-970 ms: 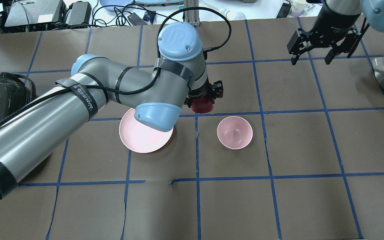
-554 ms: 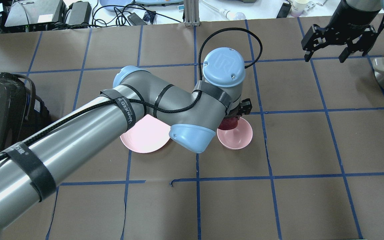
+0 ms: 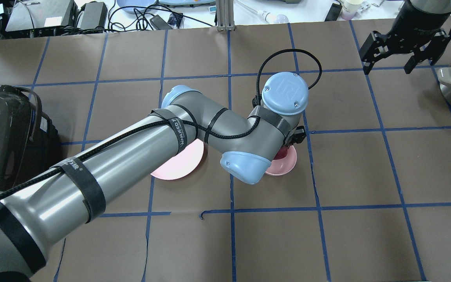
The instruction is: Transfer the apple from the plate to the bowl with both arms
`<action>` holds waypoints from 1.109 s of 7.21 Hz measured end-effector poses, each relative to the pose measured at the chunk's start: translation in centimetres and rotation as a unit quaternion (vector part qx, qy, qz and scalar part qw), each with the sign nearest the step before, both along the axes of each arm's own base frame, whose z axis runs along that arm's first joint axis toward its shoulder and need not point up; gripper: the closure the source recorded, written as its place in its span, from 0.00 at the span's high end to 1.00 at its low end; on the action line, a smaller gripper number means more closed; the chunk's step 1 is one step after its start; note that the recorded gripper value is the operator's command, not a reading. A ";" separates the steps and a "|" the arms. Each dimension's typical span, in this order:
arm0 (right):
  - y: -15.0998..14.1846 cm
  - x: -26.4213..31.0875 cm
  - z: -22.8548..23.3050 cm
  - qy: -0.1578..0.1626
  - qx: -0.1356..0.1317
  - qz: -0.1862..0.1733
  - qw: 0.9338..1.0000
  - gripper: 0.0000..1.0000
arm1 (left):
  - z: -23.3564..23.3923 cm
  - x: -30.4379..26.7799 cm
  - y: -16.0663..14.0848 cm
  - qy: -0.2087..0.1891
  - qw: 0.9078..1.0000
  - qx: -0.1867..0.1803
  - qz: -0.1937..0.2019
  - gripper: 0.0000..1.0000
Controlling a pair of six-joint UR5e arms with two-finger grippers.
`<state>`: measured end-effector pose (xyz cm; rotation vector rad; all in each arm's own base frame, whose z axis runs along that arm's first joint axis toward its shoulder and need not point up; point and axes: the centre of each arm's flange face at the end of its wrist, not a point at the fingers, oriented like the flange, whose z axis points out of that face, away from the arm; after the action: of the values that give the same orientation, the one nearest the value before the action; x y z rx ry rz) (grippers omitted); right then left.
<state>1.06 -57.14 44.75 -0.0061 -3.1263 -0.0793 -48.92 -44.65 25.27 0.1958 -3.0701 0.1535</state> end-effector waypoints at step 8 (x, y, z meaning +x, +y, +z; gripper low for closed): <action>-0.2 -0.3 0.4 0.004 -0.010 0.013 1.000 1.00 | -1.5 -0.5 -0.6 0.005 1.000 -0.009 -0.019 1.00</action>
<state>0.80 -57.32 45.20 0.0346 -3.1184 -0.0482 -49.44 -45.25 23.78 0.1362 -3.0594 0.1780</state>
